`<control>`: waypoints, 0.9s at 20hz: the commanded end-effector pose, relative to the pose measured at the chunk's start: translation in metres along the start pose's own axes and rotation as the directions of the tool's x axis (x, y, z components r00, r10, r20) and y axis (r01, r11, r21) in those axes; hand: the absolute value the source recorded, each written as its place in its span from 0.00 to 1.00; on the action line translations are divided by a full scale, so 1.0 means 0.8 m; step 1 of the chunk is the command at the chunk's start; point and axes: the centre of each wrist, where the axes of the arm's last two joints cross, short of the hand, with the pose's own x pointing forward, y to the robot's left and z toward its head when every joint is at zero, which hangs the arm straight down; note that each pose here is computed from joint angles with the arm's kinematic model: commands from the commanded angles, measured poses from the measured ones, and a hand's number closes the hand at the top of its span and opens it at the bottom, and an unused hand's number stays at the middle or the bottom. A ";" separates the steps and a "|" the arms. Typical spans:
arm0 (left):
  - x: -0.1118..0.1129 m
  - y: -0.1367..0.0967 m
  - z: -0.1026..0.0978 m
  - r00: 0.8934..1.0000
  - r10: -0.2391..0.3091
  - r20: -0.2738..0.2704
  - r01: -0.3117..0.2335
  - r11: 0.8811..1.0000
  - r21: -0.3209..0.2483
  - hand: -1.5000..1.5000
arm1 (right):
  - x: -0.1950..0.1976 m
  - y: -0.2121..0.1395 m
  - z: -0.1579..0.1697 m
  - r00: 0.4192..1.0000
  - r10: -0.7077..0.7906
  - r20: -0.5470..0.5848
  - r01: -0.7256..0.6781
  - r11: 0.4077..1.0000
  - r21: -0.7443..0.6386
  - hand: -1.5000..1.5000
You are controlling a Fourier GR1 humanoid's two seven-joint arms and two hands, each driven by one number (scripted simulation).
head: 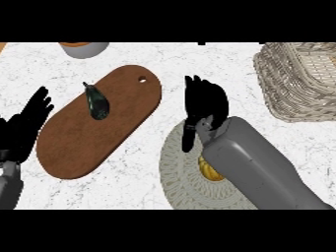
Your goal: Pick the squash from the placemat and place it in the basket
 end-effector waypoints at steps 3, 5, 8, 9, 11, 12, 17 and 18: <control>0.000 -0.012 -0.013 1.000 -0.016 -0.012 0.016 1.000 0.002 0.50 | -0.030 0.060 -0.003 0.977 0.023 -0.213 -0.013 0.999 0.048 0.00; -0.005 -0.006 0.013 1.000 -0.006 0.000 0.006 1.000 -0.021 0.50 | -0.046 0.067 -0.005 0.968 0.045 -0.249 -0.020 0.995 0.103 0.00; -0.001 -0.022 -0.003 1.000 -0.007 0.018 0.007 1.000 -0.011 0.50 | -0.060 0.077 -0.005 0.965 0.072 -0.252 -0.044 0.992 0.116 0.00; 0.001 -0.017 -0.006 1.000 -0.012 0.006 0.012 1.000 -0.019 0.50 | -0.057 0.073 -0.014 0.962 0.065 -0.265 -0.036 0.993 0.116 0.00; 0.022 0.008 -0.010 1.000 0.001 0.020 0.000 1.000 -0.011 0.50 | -0.058 0.072 0.001 0.962 0.061 -0.268 -0.032 0.993 0.113 0.00; -0.013 -0.004 -0.006 1.000 0.002 0.012 -0.002 1.000 -0.002 0.50 | -0.058 0.073 0.018 0.963 0.082 -0.257 -0.052 0.992 0.119 0.00; 0.006 -0.026 -0.014 0.999 -0.014 0.033 0.014 1.000 -0.004 0.50 | -0.065 0.069 0.036 0.972 0.053 -0.228 -0.030 0.994 0.106 0.00; -0.015 -0.011 -0.008 1.000 -0.010 0.012 0.010 1.000 -0.018 0.50 | -0.080 0.062 0.027 0.970 0.054 -0.238 -0.029 0.994 0.109 0.00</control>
